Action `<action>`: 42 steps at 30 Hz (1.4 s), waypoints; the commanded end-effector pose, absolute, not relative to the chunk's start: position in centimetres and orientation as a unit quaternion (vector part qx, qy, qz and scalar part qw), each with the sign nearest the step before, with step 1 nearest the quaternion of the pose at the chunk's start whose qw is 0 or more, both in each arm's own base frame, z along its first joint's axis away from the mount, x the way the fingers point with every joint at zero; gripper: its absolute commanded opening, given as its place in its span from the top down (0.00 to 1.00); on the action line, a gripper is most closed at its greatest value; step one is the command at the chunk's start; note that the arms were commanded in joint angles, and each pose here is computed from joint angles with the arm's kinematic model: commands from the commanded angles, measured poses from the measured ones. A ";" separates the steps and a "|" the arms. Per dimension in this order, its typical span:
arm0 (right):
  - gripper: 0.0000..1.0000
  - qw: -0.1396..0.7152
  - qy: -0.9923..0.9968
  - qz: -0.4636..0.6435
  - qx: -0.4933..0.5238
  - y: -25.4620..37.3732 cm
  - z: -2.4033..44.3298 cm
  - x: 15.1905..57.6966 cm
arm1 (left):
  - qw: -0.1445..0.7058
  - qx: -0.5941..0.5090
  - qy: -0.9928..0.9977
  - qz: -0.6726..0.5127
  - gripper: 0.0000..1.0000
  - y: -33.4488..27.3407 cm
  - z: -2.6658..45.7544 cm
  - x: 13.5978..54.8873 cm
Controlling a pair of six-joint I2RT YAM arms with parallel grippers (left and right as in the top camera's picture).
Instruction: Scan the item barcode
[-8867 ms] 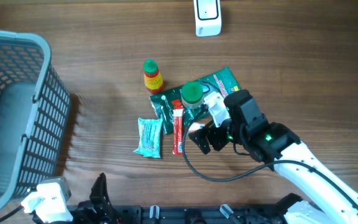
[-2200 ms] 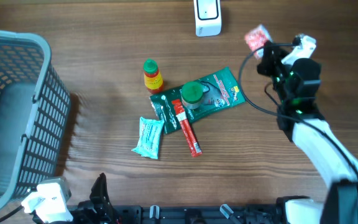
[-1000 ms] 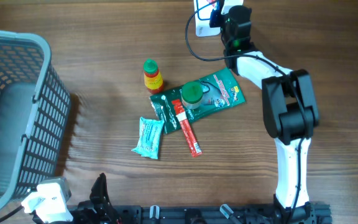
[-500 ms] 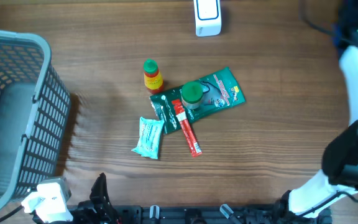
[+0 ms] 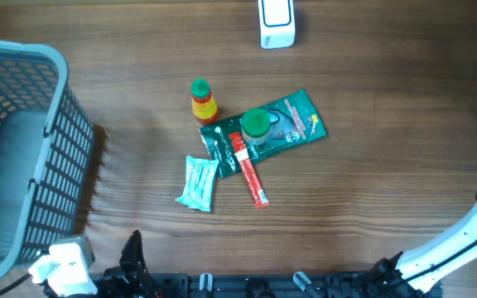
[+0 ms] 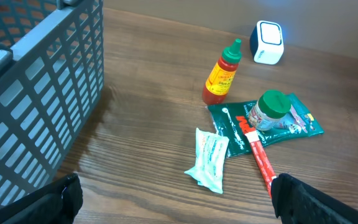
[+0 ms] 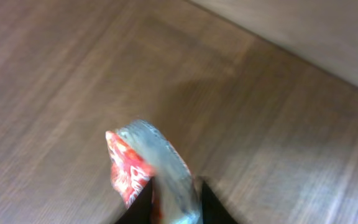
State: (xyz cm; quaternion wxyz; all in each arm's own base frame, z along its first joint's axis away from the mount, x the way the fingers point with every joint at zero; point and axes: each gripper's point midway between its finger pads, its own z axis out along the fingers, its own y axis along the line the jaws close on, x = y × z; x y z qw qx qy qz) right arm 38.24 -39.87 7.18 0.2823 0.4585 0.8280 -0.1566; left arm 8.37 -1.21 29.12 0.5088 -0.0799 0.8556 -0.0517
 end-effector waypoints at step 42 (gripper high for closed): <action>0.00 0.018 0.856 0.151 0.494 20.5 15.5 34.0 | 0.509 -0.080 0.855 -0.053 0.00 -1.3 29.1 8.4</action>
